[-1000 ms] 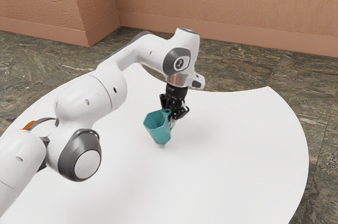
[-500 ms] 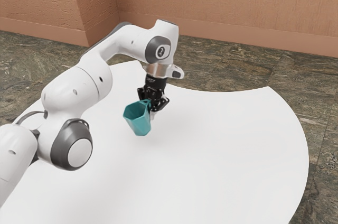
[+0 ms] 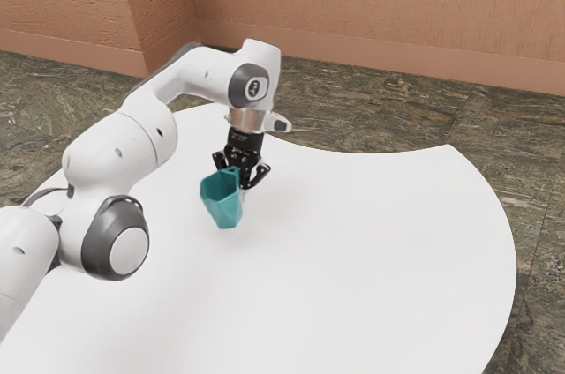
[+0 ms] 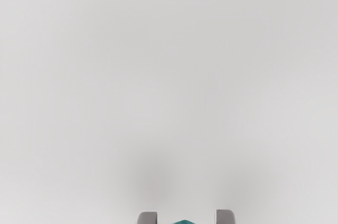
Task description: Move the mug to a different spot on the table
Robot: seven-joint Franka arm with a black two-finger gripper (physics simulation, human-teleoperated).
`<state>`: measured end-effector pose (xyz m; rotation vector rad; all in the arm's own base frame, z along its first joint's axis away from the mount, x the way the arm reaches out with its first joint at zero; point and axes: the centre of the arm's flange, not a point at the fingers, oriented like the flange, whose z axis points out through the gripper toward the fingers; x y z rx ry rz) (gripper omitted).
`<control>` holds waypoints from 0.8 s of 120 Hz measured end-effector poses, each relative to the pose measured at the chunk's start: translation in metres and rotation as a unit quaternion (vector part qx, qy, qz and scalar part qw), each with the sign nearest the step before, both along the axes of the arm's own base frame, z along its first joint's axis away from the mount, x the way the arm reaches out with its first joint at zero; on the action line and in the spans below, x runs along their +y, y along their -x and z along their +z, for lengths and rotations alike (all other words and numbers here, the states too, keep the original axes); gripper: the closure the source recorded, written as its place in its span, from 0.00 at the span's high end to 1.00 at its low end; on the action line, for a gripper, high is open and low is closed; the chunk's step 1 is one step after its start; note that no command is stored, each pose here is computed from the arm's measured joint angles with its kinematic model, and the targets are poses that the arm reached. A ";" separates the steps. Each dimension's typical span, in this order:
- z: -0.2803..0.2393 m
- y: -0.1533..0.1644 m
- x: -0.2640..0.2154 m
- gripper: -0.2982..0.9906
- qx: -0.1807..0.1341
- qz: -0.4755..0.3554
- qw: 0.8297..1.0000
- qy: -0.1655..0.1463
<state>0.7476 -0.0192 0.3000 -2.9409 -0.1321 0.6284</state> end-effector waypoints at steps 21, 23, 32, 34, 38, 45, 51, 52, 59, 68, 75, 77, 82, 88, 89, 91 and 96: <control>-0.010 -0.006 -0.001 0.20 -0.019 0.016 1.000 0.001; -0.011 -0.006 -0.001 0.20 -0.019 0.017 1.000 0.002; -0.017 -0.008 -0.003 0.20 -0.022 0.022 1.000 0.003; -0.019 -0.008 -0.004 0.20 -0.023 0.023 0.999 0.005; -0.022 -0.008 -0.005 0.20 -0.023 0.024 0.999 0.006; -0.027 -0.008 -0.007 0.20 -0.022 0.027 0.999 0.010; -0.031 -0.009 -0.006 0.20 -0.021 0.031 0.999 0.012; -0.032 -0.009 -0.005 0.20 -0.021 0.031 0.999 0.012; -0.037 -0.009 -0.005 0.19 -0.021 0.034 0.999 0.013; -0.042 -0.009 -0.005 0.20 -0.021 0.035 0.999 0.013; -0.043 -0.010 -0.006 0.25 -0.023 0.035 0.999 0.015; -0.043 -0.010 -0.006 0.27 -0.024 0.035 0.999 0.016; -0.043 -0.011 -0.007 0.32 -0.025 0.036 0.999 0.018; -0.043 -0.011 -0.008 0.38 -0.027 0.036 0.999 0.020; -0.043 -0.011 -0.008 0.39 -0.027 0.037 0.999 0.020; -0.043 -0.011 -0.008 0.41 -0.028 0.037 0.999 0.020; -0.043 -0.011 -0.009 0.44 -0.028 0.037 0.999 0.021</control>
